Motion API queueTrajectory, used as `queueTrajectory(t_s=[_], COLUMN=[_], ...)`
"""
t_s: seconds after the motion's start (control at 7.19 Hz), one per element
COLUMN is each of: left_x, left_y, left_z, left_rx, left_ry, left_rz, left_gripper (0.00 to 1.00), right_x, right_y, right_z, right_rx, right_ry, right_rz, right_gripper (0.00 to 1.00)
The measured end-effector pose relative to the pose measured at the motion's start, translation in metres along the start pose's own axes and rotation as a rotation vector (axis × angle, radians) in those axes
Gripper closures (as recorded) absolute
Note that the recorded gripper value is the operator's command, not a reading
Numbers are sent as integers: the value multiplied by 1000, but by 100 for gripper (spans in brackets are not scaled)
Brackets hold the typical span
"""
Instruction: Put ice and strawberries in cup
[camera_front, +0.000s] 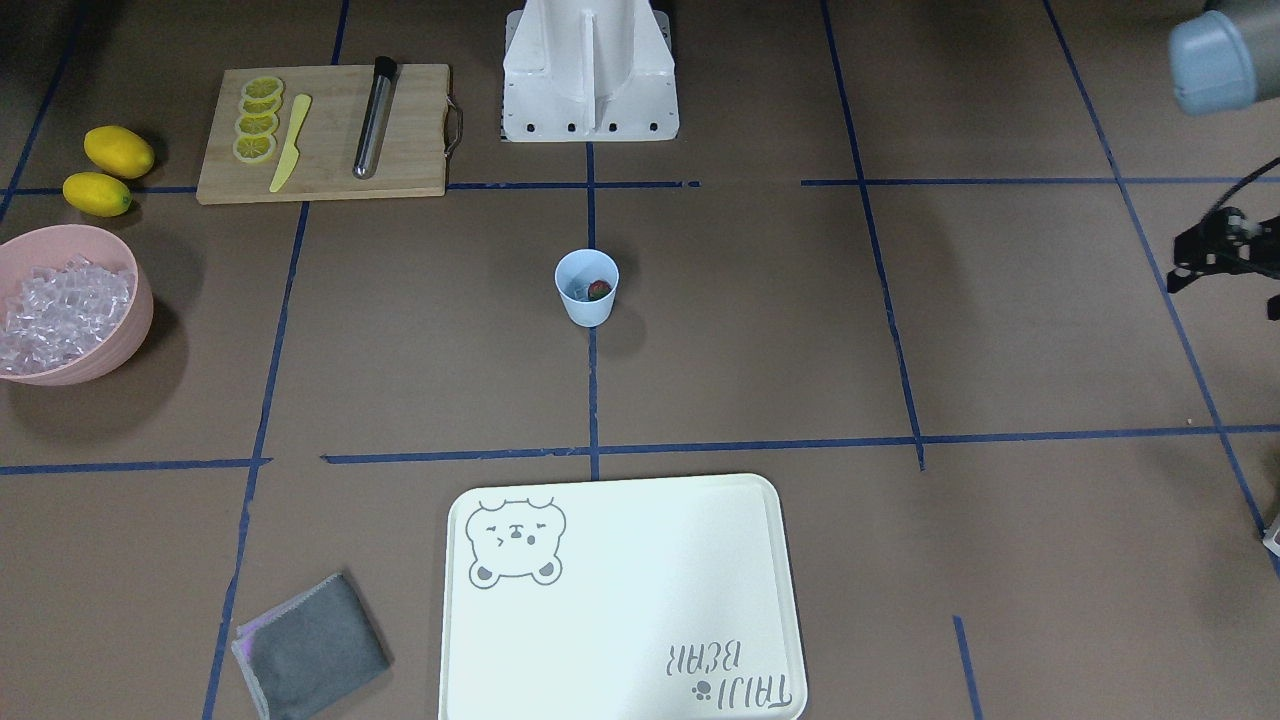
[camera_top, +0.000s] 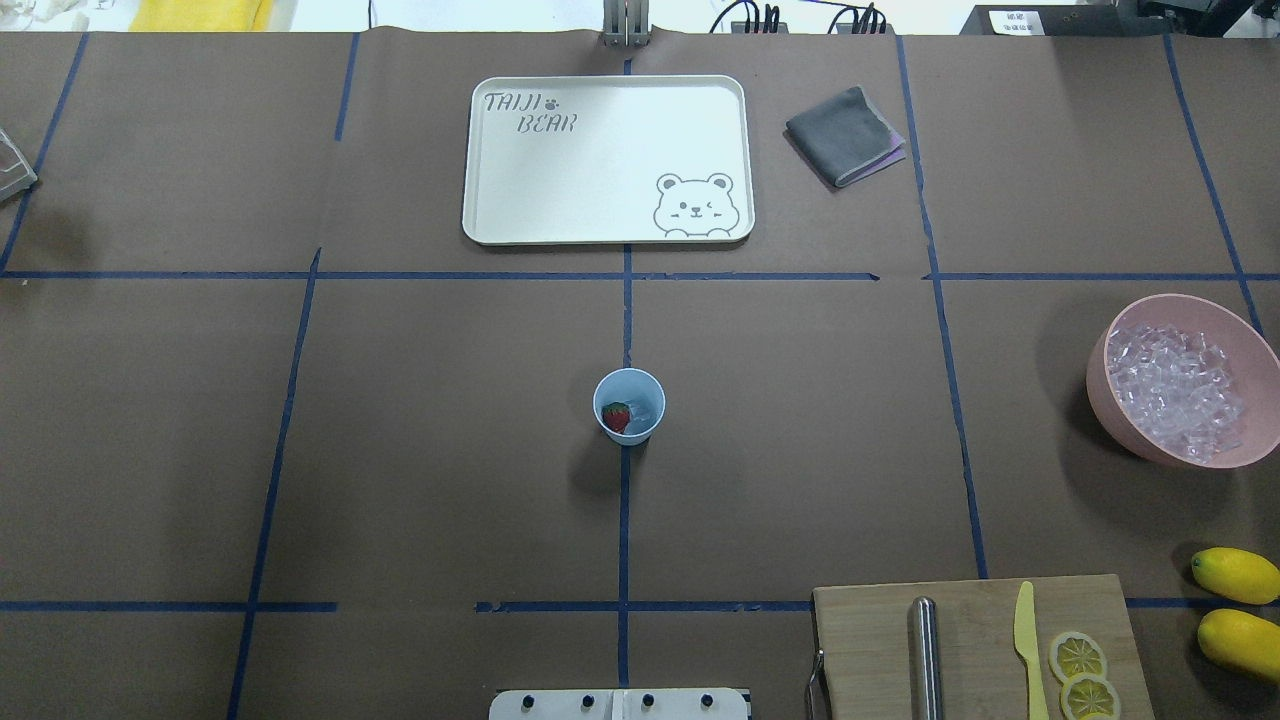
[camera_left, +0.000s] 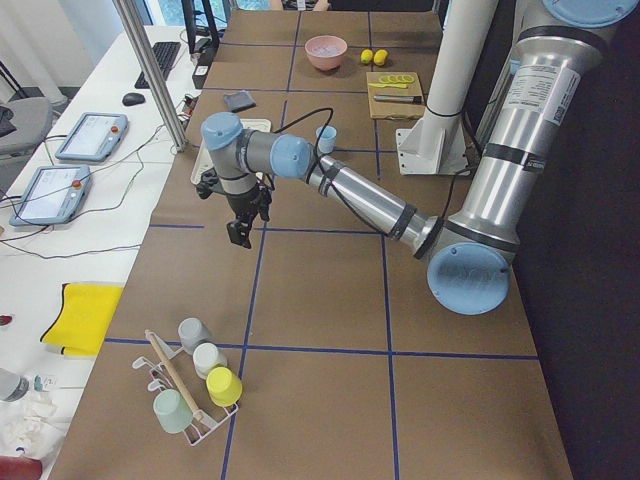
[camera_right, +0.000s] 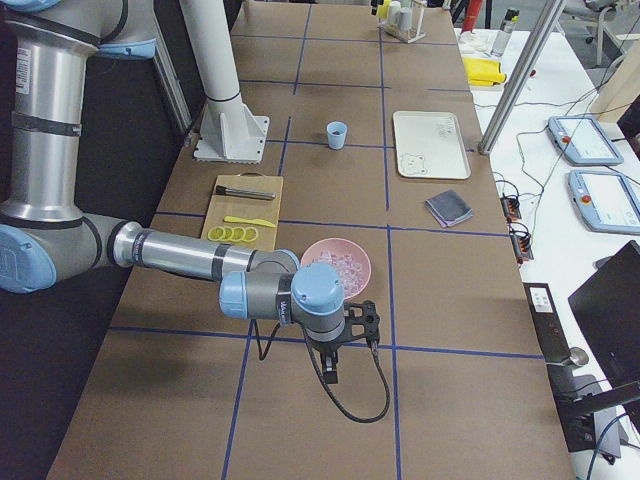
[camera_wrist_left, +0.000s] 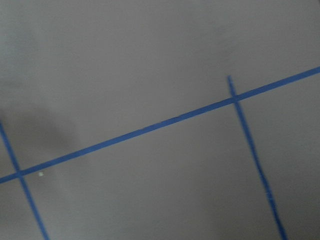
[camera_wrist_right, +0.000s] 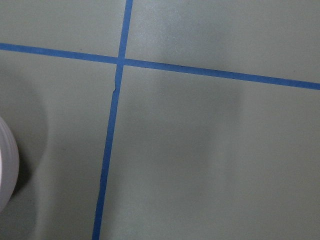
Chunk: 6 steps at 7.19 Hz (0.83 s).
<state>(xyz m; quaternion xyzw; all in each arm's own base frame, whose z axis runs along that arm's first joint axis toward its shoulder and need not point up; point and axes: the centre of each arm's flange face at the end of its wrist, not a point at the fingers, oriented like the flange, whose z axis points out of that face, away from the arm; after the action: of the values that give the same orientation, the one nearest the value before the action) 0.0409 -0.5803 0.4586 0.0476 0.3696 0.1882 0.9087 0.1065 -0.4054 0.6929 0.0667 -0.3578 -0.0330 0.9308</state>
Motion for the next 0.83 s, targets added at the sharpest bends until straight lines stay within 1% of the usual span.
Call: queueTrajectory(t_s=[0.14,0.28,0.42,0.56,0.7,0.83], left_x=[-54,-103,-150,-186,-207,-212], left_y=[16,33,56,85,116,136], left_z=[-4,-4,1,15,35,45], left_rx=[-2,-8,-15,-18,-4,21], left_ry=[6,15,32,49,60,61], left_rz=[21,5,-54,-105,-139,-174], left_gripper=[0,0,0,0,0,0], right_x=[0,0,0,0,0,0], right_y=[0,0,0,0,0,0], right_z=[0,0,0,0,0,0], right_rx=[0,0,0,0,1,2], right_ry=[1,1,1,1,1,1], right_rz=[-1,-1,0,0,0,0], right_gripper=[0,0,0,0,0,0])
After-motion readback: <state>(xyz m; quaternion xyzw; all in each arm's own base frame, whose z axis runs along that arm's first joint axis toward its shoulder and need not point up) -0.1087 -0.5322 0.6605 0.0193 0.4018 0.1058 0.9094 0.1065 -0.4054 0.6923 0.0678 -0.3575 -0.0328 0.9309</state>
